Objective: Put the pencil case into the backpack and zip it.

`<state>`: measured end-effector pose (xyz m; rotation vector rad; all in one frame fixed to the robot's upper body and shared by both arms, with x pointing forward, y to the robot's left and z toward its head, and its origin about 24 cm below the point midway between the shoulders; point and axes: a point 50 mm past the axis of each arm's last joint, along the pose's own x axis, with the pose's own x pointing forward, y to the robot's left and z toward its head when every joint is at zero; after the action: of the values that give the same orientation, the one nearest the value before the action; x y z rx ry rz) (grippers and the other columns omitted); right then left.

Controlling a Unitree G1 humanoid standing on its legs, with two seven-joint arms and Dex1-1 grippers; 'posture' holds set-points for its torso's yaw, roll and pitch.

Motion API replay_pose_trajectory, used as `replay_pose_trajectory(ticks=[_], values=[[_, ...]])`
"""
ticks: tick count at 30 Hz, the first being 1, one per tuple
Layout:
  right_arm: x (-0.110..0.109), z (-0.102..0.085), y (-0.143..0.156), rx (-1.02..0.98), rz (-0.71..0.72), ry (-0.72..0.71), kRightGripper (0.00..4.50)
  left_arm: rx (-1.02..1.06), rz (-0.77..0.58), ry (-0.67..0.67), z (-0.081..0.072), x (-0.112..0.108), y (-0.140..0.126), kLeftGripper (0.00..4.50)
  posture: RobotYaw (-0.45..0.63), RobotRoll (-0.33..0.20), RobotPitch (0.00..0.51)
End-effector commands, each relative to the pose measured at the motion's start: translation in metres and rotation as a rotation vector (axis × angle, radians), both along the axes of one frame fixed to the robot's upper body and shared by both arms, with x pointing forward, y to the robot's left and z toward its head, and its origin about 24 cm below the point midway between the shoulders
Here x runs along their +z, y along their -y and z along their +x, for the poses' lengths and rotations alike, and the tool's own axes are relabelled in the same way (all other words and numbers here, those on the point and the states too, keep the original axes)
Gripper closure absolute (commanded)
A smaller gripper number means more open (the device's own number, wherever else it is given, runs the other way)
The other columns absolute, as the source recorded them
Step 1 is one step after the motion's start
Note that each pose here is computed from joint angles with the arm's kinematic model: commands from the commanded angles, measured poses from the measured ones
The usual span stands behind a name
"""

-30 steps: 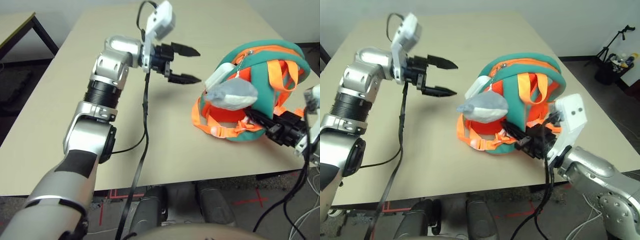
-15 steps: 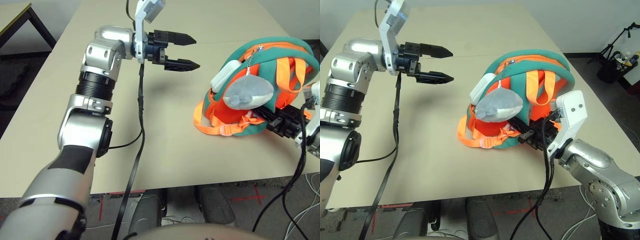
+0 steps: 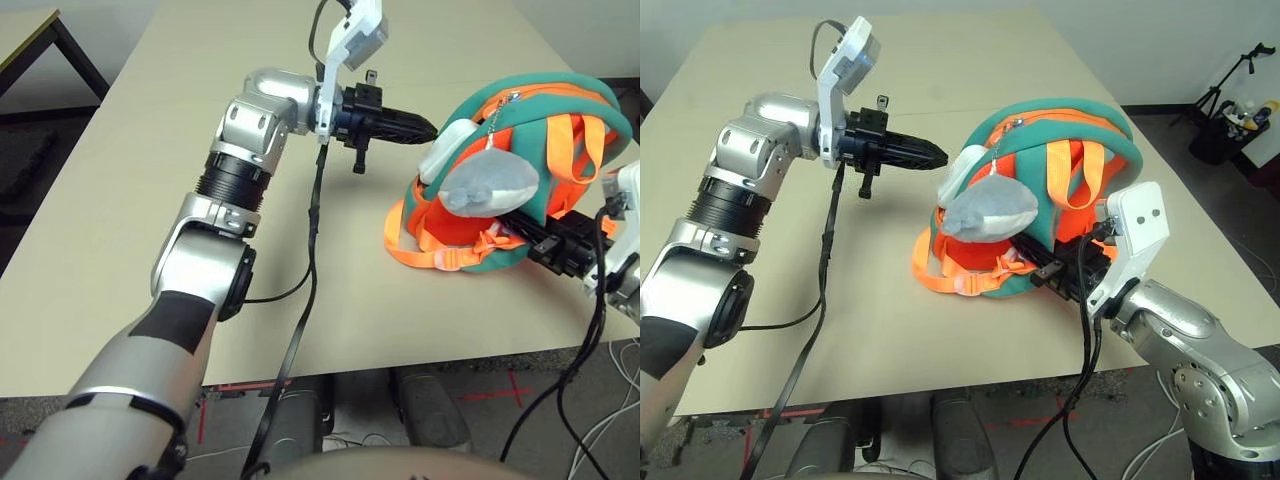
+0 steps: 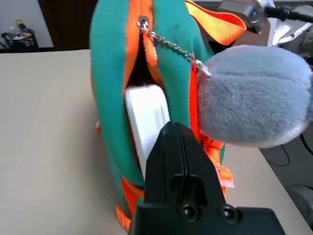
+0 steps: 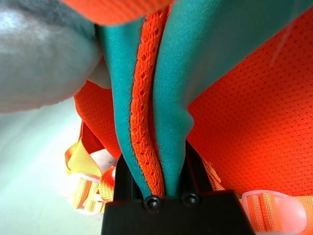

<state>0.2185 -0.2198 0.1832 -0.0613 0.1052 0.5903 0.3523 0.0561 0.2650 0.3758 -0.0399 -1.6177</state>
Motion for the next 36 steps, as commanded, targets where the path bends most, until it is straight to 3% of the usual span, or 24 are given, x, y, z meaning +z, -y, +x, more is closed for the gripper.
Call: replay_pose_trajectory(ticks=[1,12,22,29,33,36], values=[[-0.002,-0.002,-0.003,0.007,0.001,-0.015,4.28,0.0,0.027,-0.018,0.003,-0.011,0.003,4.5,-0.25,0.0,0.175],[0.002,-0.003,-0.008,0.01,0.011,-0.005,4.28,0.02,0.063,-0.027,0.01,-0.031,0.015,4.5,-0.26,0.0,0.182],[0.005,-0.003,-0.01,0.005,0.016,-0.002,4.28,-0.023,0.042,-0.065,0.006,-0.051,0.059,4.5,-0.28,0.0,0.188],[0.004,-0.003,-0.011,-0.001,0.02,-0.004,4.28,0.006,0.052,-0.054,0.006,-0.065,0.069,4.5,-0.28,0.0,0.187],[0.004,-0.003,-0.011,-0.007,0.024,-0.003,4.28,-0.006,0.03,-0.041,0.005,-0.063,0.073,4.5,-0.28,0.0,0.183],[0.004,-0.003,-0.01,-0.011,0.026,-0.002,4.28,0.006,-0.03,0.003,0.007,-0.04,0.069,4.5,-0.28,0.0,0.181]])
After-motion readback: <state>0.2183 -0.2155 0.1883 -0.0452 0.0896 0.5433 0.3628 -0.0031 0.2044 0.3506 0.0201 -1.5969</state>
